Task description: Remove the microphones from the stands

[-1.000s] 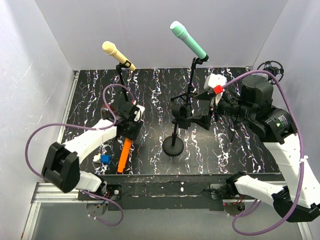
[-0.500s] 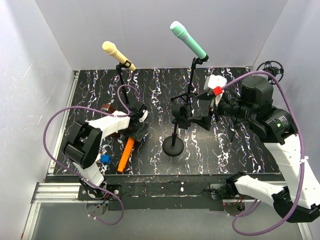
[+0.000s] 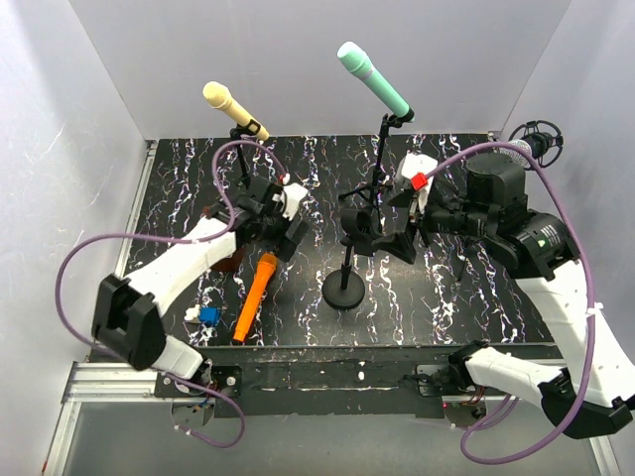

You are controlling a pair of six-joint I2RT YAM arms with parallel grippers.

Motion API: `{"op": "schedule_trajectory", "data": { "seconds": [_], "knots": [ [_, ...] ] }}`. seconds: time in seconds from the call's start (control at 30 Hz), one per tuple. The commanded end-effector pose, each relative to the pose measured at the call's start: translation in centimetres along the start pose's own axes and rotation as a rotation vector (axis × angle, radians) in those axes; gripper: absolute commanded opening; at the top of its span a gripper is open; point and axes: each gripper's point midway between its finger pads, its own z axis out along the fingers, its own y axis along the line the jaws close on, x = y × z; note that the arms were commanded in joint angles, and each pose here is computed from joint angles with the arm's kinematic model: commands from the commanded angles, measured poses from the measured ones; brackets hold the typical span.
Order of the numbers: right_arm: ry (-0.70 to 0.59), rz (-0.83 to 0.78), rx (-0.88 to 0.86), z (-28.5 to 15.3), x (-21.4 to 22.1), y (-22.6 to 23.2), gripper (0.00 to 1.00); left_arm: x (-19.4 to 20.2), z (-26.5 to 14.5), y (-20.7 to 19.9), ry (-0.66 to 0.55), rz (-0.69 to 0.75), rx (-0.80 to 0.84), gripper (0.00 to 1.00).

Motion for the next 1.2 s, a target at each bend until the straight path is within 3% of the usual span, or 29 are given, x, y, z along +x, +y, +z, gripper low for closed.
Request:
{"op": "schedule_trajectory", "data": {
  "seconds": [0.0,0.1,0.17,0.37,0.8,0.9,1.03,1.17],
  "knots": [
    [0.034,0.026,0.021,0.5,0.8,-0.8,0.93,-6.2,-6.5,-3.2,-0.365,0.255,0.194,0.91],
    [0.038,-0.001,-0.011,0.9,1.1,-0.5,0.93,-6.9,-10.9,-6.5,-0.577,0.522,0.356,0.95],
    [0.044,-0.002,-0.028,1.3,1.5,-0.4,0.93,-6.7,-11.9,-7.8,-0.624,0.597,0.417,0.95],
    [0.015,0.025,-0.058,3.0,1.1,-0.8,0.93,-8.3,-13.4,-9.3,-0.661,0.587,0.502,0.94],
    [0.071,0.087,-0.087,6.7,1.6,-1.5,0.86,-10.9,-14.9,-9.1,-0.739,0.593,0.473,0.93],
    [0.071,0.082,-0.097,6.5,1.5,-1.2,0.79,-10.8,-15.0,-9.3,-0.742,0.590,0.479,0.92],
    [0.096,0.082,-0.128,6.0,2.1,-0.4,0.58,-10.6,-14.7,-9.6,-0.741,0.575,0.488,0.92],
    [0.121,0.074,-0.187,5.6,2.8,0.7,0.47,-10.9,-14.2,-9.6,-0.756,0.561,0.480,0.91]
  ]
}}
